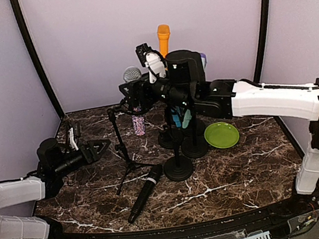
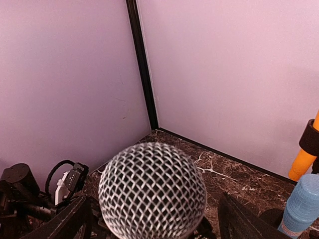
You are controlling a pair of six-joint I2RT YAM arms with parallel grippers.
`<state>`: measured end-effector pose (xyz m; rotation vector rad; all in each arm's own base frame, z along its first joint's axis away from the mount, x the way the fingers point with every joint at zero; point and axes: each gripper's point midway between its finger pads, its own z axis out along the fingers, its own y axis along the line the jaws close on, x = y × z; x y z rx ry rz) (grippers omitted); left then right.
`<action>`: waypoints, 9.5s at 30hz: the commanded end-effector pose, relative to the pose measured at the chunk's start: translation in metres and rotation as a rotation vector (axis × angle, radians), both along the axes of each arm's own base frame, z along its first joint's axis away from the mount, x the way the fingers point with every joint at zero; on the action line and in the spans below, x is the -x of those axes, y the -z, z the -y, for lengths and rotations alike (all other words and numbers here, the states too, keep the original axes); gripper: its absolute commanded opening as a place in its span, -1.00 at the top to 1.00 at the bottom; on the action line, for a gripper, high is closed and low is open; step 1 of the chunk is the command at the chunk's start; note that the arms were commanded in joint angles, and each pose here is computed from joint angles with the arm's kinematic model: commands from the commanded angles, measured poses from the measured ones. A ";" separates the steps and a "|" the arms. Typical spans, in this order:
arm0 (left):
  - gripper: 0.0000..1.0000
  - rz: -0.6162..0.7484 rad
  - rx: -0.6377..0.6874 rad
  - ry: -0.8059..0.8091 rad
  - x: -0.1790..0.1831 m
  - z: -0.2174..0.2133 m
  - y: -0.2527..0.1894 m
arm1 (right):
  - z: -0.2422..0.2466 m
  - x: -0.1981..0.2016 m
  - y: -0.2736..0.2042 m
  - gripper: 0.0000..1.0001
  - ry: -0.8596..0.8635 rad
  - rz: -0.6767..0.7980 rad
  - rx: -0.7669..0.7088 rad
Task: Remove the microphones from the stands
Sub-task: Adjust the microphone stand with the microphone at the center of the board, then hold the microphone stand with the microphone at the center of the board, then unscrew the knob on the microphone stand.
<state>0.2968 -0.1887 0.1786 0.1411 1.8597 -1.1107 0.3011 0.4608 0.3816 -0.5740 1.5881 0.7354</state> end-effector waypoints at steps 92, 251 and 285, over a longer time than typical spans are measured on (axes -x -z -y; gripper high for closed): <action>0.92 -0.484 0.304 0.249 0.045 0.039 0.031 | -0.032 0.047 -0.002 0.72 -0.547 0.144 0.002; 1.00 -0.099 0.050 0.350 0.084 0.059 0.010 | -0.009 0.048 0.005 0.71 -0.450 0.184 -0.006; -0.09 0.045 -0.304 0.186 0.051 0.034 -0.023 | 0.001 0.040 -0.001 0.71 -0.346 0.162 -0.029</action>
